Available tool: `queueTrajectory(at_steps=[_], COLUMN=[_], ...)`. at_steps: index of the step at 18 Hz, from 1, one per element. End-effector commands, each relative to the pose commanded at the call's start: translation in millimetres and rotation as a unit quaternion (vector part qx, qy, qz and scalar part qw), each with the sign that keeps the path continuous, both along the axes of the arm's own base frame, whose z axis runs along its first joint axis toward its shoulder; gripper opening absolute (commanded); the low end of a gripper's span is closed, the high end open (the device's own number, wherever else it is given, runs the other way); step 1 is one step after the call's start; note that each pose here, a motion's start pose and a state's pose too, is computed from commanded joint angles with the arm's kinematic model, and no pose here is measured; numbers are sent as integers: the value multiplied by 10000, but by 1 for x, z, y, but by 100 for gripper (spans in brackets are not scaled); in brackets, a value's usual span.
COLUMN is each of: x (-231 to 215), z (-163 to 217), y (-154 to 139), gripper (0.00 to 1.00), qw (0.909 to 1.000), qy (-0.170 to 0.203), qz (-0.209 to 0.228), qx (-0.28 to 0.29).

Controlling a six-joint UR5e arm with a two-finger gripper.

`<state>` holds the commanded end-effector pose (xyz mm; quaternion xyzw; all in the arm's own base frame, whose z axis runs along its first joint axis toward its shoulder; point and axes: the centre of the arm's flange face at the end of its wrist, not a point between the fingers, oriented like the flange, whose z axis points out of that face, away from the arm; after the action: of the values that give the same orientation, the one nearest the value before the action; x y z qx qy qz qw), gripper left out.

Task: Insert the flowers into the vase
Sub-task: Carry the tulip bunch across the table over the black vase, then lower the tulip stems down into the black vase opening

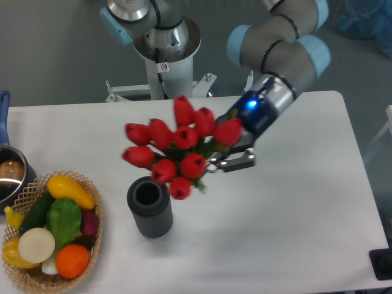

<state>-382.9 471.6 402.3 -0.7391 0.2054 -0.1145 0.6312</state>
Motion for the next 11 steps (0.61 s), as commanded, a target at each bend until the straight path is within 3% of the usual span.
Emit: queueTrajectory(at_steps=[11], x=[44], z=[-13], y=[21], gripper=[11], qw=[9977], qy=[108], qz=[-514], qx=[439])
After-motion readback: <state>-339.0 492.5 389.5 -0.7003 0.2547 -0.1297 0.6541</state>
